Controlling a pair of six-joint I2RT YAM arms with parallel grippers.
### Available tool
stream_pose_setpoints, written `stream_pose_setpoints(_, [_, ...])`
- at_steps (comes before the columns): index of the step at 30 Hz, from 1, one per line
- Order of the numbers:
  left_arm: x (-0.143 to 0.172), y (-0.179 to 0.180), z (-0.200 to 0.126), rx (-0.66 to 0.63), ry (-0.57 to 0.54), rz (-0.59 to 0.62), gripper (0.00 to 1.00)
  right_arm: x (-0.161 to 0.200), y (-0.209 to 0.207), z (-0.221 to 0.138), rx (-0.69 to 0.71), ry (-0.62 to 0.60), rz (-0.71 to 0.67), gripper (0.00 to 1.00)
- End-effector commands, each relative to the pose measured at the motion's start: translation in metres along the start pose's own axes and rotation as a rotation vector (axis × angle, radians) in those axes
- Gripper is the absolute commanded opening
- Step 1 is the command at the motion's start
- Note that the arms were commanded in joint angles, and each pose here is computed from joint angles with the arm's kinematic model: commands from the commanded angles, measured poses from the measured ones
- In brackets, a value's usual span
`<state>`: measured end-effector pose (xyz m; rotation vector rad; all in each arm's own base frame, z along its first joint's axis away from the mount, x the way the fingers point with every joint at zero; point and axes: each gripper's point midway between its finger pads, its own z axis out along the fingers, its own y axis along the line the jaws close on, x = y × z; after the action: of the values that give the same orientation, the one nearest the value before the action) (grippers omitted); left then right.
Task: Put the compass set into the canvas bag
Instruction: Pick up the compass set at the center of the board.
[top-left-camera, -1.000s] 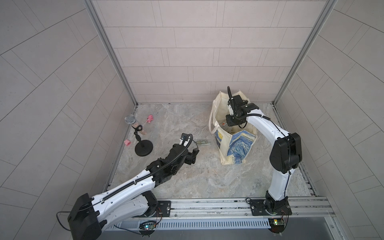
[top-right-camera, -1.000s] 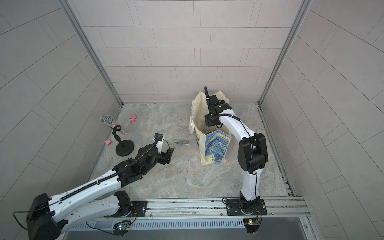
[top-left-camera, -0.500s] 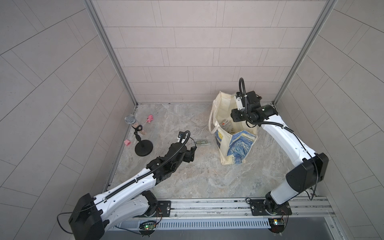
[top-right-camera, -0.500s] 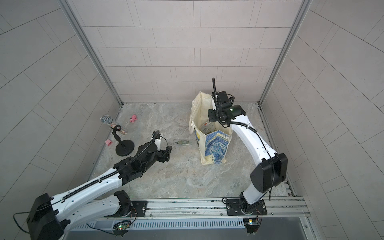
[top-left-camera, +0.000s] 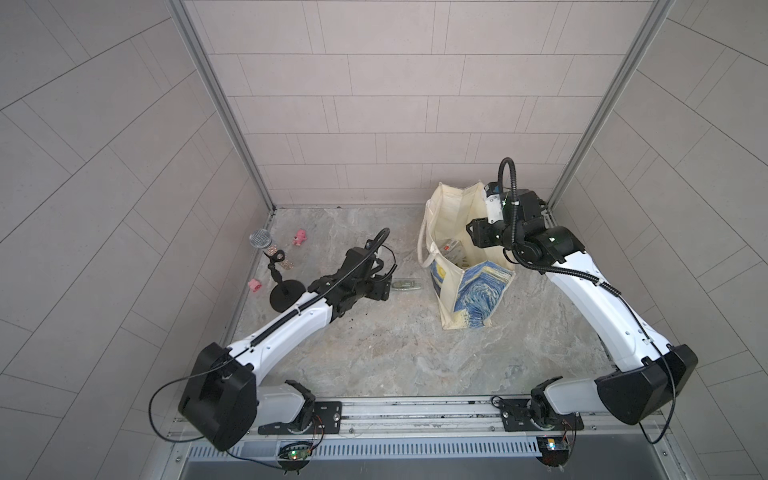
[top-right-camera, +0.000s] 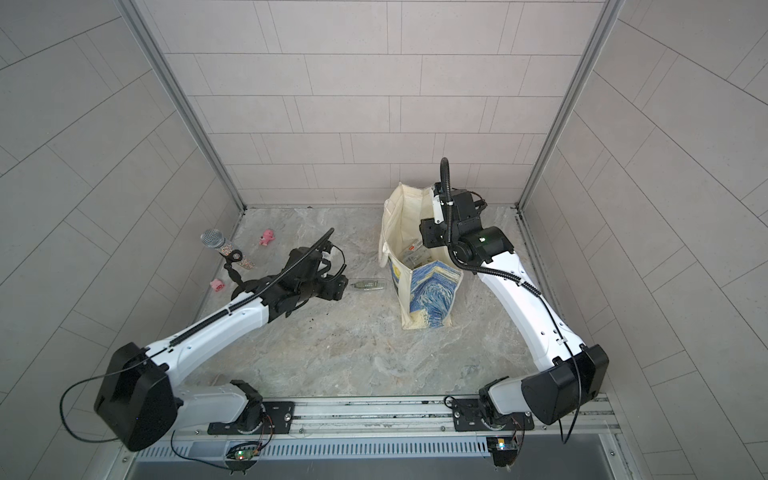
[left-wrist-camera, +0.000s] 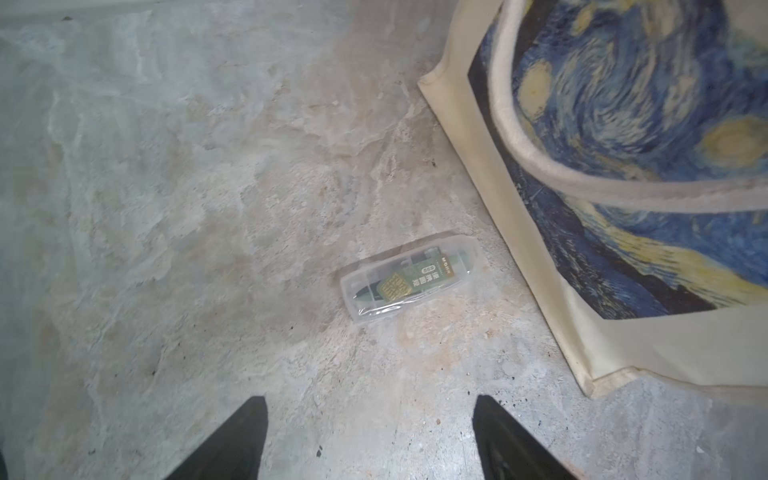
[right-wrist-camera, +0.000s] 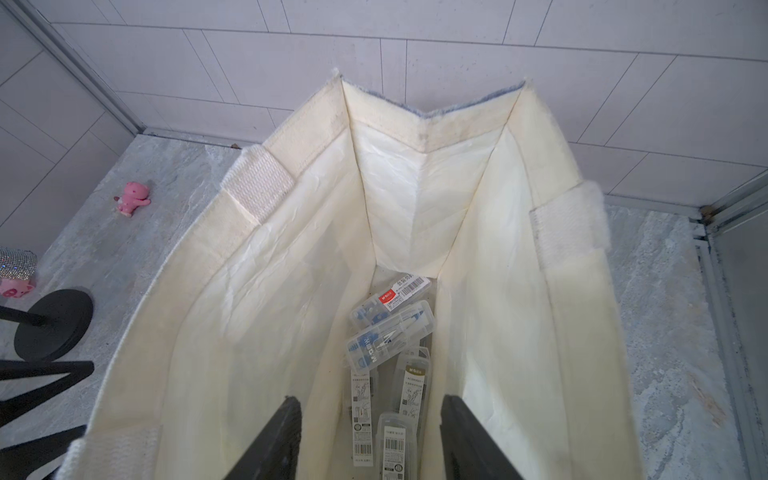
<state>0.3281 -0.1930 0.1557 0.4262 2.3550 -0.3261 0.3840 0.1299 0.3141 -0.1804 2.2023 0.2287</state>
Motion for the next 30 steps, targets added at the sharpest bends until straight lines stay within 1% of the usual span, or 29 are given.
stream_pose_setpoints(1, [0.005,-0.007,0.014,0.126,0.087,0.147,0.83,-0.008,0.004,-0.012,-0.031,-0.044,-0.001,0.56])
stream_pose_setpoints(3, [-0.001,-0.007,0.029,0.206,0.080,0.145,0.83,-0.008,0.004,-0.014,-0.033,-0.039,-0.002,0.56])
stream_pose_setpoints(4, [-0.002,-0.010,0.036,0.257,0.081,0.165,0.83,-0.008,0.004,-0.016,-0.034,-0.043,-0.003,0.56])
stream_pose_setpoints(6, [0.001,-0.008,0.055,0.265,0.114,0.208,0.83,-0.010,0.003,-0.021,-0.028,-0.056,-0.003,0.56])
stream_pose_setpoints(9, [0.015,-0.006,0.080,0.282,0.210,0.273,0.81,-0.012,0.000,-0.029,-0.024,-0.079,0.001,0.57])
stream_pose_setpoints(11, [0.017,-0.008,0.090,0.306,0.225,0.296,0.79,-0.013,-0.001,-0.031,-0.025,-0.086,0.005,0.57])
stream_pose_setpoints(13, [0.012,-0.012,0.093,0.332,0.213,0.313,0.79,-0.012,-0.001,-0.030,-0.023,-0.083,0.005,0.57])
stream_pose_setpoints(16, [0.006,-0.012,0.099,0.323,0.199,0.333,0.79,-0.011,-0.002,-0.030,-0.023,-0.083,0.008,0.57])
stream_pose_setpoints(21, [0.014,-0.018,0.110,0.331,0.257,0.330,0.79,-0.013,-0.001,-0.029,-0.029,-0.087,0.010,0.57])
stream_pose_setpoints(25, [0.015,-0.022,0.117,0.358,0.287,0.317,0.79,-0.012,0.000,-0.028,-0.034,-0.084,0.010,0.57])
stream_pose_setpoints(30, [0.019,-0.021,0.128,0.364,0.388,0.320,0.77,-0.013,-0.001,-0.029,-0.034,-0.088,0.009,0.57])
